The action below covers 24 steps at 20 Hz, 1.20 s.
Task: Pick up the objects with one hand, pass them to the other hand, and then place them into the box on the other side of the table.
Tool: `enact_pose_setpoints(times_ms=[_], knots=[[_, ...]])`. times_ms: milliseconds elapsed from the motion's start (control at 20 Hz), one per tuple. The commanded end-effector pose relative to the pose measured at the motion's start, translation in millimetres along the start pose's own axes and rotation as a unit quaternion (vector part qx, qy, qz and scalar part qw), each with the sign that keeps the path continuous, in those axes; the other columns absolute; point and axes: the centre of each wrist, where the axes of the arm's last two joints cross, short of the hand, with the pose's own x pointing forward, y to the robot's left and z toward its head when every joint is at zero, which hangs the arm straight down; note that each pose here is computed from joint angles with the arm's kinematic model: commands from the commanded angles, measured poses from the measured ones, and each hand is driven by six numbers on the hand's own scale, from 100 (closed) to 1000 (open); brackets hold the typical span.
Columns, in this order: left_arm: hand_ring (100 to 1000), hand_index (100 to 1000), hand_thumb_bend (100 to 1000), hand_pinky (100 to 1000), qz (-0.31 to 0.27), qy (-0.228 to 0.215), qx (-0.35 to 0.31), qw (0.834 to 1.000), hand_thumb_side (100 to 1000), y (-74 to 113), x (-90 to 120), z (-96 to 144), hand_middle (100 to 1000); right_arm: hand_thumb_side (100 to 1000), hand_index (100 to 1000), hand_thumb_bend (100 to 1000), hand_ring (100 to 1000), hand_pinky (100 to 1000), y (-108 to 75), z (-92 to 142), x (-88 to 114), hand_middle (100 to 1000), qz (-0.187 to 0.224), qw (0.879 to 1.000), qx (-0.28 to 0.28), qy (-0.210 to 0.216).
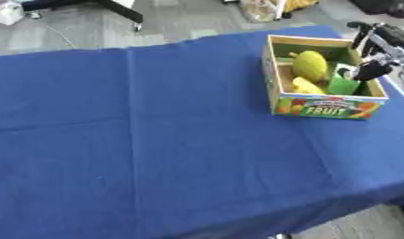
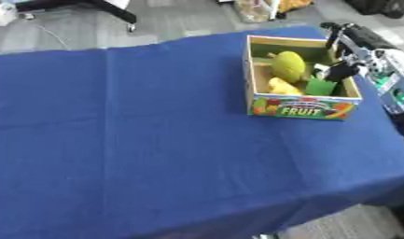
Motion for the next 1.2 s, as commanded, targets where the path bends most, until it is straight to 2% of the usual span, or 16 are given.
enact_pose_setpoints(times_ms=[50,100,150,200,250,300,400,500,550,600,650,750,950,1050,1200], knots=[[708,763,299,748,-0.007,-0.007,0.005,1.0,815,3.7,5,-1,676,100,1000,406,519,557,-38.4,7,5,591,0.026,0.998,-0.05,-0.017],[707,763,298,748,-0.007,-0.006,0.007,1.0,815,3.7,5,-1,676,100,1000,399,512,549,-42.2,10,10,584,0.022,0.997,-0.067,-0.027],[707,763,297,748,-0.008,-0.005,0.01,1.0,814,3.8,5,-1,675,197,1000,380,494,527,-45.8,13,17,567,0.013,0.995,-0.088,-0.039],[707,762,274,748,-0.008,-0.004,0.014,1.0,814,3.9,5,-1,675,203,1000,374,487,517,-48.5,17,24,553,0.001,0.992,-0.112,-0.052],[707,762,297,747,-0.008,-0.004,0.019,1.0,810,4.1,4,-1,674,103,1000,314,473,497,-50.0,22,33,533,-0.018,0.988,-0.139,-0.069],[707,761,298,747,-0.009,-0.003,0.024,1.0,809,4.3,4,-1,674,105,1000,298,470,491,-50.0,27,43,527,-0.041,0.982,-0.163,-0.086],[706,761,301,747,-0.011,-0.003,0.033,0.999,805,4.3,4,-1,674,143,1000,241,460,469,-45.6,39,62,510,-0.099,0.966,-0.204,-0.12],[706,761,304,746,-0.012,-0.004,0.044,0.999,797,4.1,4,-1,674,185,990,156,447,448,-37.4,56,84,489,-0.163,0.944,-0.245,-0.151],[706,761,303,746,-0.013,-0.004,0.048,0.999,797,3.9,4,-1,674,226,976,202,448,443,-32.7,64,93,489,-0.19,0.933,-0.26,-0.162],[706,761,302,746,-0.015,-0.003,0.052,0.999,796,3.6,4,-1,674,217,974,109,447,442,-27.1,74,103,488,-0.216,0.921,-0.272,-0.175],[705,761,301,746,-0.017,-0.003,0.058,0.998,791,3.4,4,-1,672,266,943,100,440,435,-19.7,81,110,479,-0.237,0.912,-0.279,-0.182],[704,762,301,745,-0.024,-0.004,0.071,0.997,788,2.7,4,-1,671,312,878,100,424,418,3.0,90,117,463,-0.286,0.894,-0.286,-0.194],[703,769,300,744,-0.029,-0.001,0.092,0.995,785,-2.5,2,-1,669,384,822,100,409,404,46.4,103,131,449,-0.381,0.86,-0.275,-0.2],[702,772,294,743,-0.031,0.002,0.1,0.995,765,-5.4,1,0,668,421,782,100,402,398,61.7,108,139,442,-0.414,0.847,-0.269,-0.196],[701,774,295,746,-0.033,0.004,0.115,0.993,783,-10.0,0,1,666,471,742,100,396,393,81.9,114,153,439,-0.459,0.832,-0.255,-0.176]])
